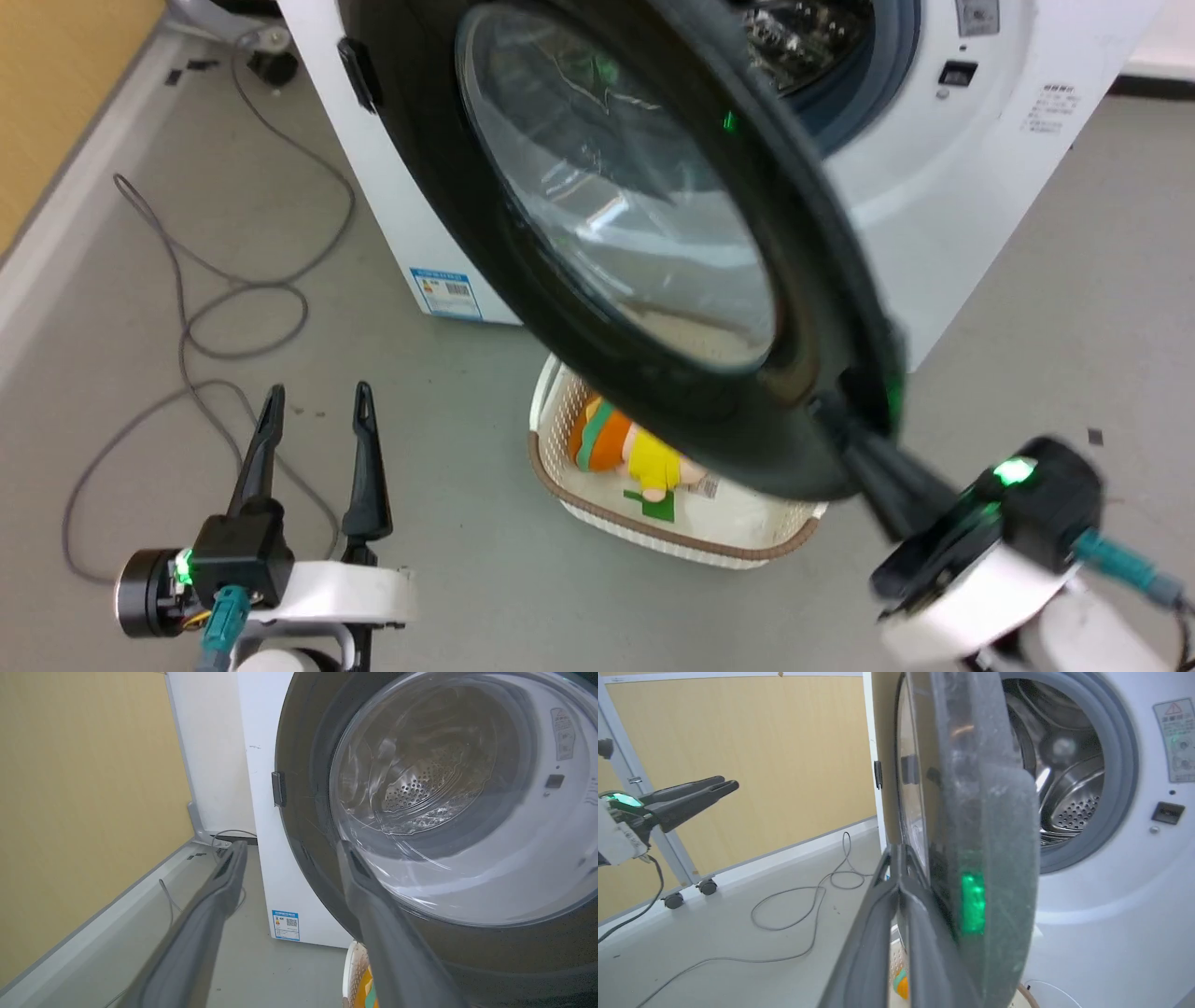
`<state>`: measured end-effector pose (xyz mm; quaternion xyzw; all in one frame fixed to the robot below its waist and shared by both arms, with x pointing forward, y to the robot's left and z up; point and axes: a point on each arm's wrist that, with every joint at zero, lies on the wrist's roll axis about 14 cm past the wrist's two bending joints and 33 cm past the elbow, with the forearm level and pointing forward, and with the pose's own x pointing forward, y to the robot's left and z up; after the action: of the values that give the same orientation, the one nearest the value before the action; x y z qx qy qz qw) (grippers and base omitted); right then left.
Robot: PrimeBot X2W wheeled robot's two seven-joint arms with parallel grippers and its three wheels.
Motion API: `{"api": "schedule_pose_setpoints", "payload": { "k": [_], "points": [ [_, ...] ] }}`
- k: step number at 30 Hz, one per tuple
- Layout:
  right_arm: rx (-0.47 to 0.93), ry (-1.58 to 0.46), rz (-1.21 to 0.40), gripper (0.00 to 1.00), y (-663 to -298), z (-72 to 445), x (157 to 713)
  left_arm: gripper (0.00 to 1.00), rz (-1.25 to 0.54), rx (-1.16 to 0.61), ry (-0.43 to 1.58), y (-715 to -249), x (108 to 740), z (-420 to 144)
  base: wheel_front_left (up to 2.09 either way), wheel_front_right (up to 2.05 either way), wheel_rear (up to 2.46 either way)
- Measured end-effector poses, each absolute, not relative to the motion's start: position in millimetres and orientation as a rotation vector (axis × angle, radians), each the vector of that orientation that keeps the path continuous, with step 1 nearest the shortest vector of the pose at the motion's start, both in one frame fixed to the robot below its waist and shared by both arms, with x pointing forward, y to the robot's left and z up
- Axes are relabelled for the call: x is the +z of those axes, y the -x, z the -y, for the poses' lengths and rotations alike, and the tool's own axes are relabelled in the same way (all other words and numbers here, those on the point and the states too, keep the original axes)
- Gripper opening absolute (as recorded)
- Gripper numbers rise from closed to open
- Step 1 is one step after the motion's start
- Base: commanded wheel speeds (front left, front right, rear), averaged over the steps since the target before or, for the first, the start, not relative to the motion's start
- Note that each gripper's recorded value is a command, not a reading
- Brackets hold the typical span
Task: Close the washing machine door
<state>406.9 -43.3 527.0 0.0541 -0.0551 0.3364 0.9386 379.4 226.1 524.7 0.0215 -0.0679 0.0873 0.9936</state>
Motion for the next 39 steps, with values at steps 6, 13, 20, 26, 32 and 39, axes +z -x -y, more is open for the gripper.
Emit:
{"api": "schedule_pose_setpoints", "payload": {
  "k": [6,13,20,26,32,39],
  "points": [
    [0.573,-0.055,0.116,0.00,-449,75,521,1.00,0.128,0.148,-0.040,-395,520,-217,0.00,0.00,0.00],
    [0.481,-0.024,0.112,0.00,-503,99,514,1.00,0.119,0.133,-0.043,-413,513,-212,0.00,0.00,0.00],
    [0.393,0.003,0.100,0.00,-556,121,505,1.00,0.099,0.122,-0.047,-428,503,-209,0.00,0.00,0.00],
    [0.328,0.022,0.091,0.00,-596,138,500,1.00,0.072,0.129,-0.044,-437,490,-209,0.00,0.00,0.00],
    [0.290,0.061,0.086,0.00,-625,147,500,1.00,0.052,0.132,-0.041,-442,481,-209,0.00,0.00,0.00],
    [0.263,0.071,0.045,0.00,-642,145,491,1.00,0.053,0.143,-0.032,-442,482,-211,0.00,0.00,0.00]
  ]
}}
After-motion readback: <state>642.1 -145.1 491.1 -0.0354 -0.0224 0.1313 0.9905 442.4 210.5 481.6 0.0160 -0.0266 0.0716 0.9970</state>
